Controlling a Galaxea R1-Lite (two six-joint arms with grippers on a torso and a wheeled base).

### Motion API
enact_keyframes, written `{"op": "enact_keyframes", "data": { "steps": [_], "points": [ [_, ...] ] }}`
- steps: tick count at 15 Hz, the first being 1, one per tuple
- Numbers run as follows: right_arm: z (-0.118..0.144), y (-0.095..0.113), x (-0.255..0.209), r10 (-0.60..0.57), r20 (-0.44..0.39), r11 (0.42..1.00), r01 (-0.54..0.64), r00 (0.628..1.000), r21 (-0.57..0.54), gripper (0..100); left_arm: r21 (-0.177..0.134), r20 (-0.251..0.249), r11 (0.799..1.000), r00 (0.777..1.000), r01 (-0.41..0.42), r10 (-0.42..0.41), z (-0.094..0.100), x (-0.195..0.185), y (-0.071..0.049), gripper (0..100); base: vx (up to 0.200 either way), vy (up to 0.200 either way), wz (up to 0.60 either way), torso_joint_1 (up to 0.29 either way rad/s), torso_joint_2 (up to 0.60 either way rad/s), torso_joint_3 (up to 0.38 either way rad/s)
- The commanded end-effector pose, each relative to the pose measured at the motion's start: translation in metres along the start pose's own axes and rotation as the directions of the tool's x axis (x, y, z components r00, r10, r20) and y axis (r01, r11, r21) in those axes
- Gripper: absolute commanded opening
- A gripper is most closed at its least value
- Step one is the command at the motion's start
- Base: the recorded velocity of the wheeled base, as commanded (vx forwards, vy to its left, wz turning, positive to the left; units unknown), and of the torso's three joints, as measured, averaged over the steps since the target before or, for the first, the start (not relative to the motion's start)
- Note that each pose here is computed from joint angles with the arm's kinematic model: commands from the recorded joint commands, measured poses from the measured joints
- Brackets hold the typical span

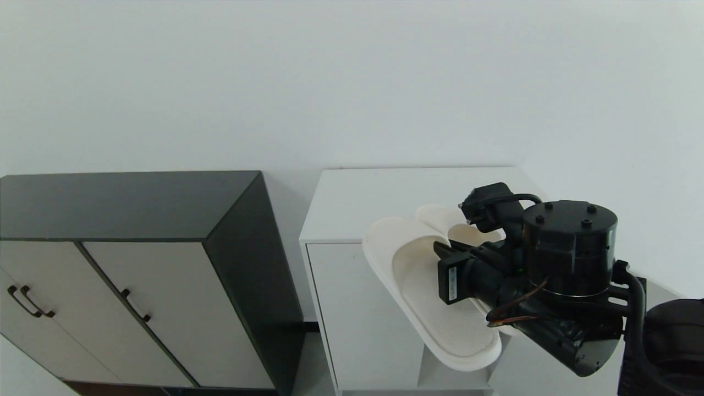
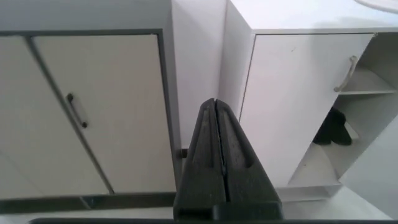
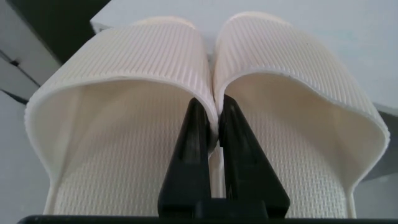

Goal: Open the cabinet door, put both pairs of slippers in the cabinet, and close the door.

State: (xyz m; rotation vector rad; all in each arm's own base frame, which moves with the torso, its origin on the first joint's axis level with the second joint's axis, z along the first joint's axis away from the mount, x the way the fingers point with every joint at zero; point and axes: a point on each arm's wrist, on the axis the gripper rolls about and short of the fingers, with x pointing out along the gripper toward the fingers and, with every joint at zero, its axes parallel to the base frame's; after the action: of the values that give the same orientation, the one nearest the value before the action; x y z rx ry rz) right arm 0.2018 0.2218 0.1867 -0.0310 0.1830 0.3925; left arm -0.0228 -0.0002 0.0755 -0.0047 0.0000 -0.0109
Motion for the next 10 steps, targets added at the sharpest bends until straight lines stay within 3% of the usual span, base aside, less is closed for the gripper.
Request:
{"op": "enact_keyframes", "data": {
  "steps": [1,10],
  "points": [
    [0.0006,0.0006,-0.0035,0.007,0.003,1.000,-0.007,1.000,0.000,0,0.000,0.000,1.000,1.000,0.000,0.000,0.0000,0.0000,0.0000,0,0.000,0.000,0.00,0.000,0.00,0.000],
    [-0.0089,0.0040,-0.0012,0.014,-0.028,1.000,-0.015,1.000,-0.021,0,-0.008,0.000,1.000,1.000,0.000,0.000,0.0000,0.0000,0.0000,0,0.000,0.000,0.00,0.000,0.00,0.000]
  ]
}}
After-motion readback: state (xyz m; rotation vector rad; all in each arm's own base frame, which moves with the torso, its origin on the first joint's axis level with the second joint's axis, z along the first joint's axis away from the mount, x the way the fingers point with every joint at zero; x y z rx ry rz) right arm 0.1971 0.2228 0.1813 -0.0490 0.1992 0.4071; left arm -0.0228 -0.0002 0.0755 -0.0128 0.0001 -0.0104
